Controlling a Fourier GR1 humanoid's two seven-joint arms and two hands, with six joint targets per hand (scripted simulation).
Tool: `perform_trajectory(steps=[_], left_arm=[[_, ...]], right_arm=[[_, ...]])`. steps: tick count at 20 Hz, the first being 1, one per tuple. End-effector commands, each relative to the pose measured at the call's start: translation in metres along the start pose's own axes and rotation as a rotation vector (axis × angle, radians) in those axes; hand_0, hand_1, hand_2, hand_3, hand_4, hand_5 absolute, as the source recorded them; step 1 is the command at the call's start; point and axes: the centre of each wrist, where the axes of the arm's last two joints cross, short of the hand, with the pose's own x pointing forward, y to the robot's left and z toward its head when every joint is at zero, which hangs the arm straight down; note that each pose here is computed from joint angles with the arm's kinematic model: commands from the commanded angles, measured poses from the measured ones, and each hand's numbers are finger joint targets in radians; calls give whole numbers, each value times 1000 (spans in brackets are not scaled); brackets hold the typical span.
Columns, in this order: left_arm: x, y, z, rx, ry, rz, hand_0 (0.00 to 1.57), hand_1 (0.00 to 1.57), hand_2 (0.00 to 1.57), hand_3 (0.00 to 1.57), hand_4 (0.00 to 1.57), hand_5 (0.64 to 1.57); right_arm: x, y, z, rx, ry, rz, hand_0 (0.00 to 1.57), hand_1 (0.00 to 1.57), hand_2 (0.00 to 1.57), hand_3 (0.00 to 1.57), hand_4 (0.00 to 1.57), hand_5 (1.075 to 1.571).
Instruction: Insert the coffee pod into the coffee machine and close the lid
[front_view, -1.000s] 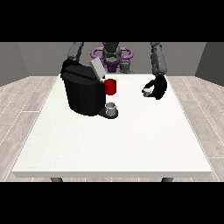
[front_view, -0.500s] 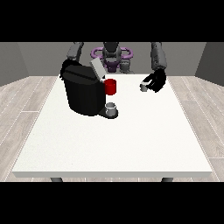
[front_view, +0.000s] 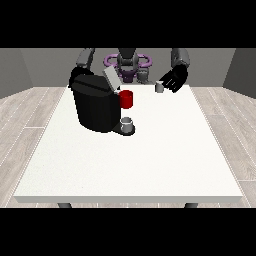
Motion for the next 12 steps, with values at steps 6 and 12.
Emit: perform_trajectory(steps=[6,12], left_arm=[[44,54,-27,95,-8,4,1272,1272,1342,1293,548,1571],[68,91,-38,171,41,1,1248,1248,1292,1237,515,1571]], right_arm=[[24,12,-12,93,-87,-10,0,0,0,0,476,1571],[24,37,1,143,-103,-28,0,0,0,0,521,1571]])
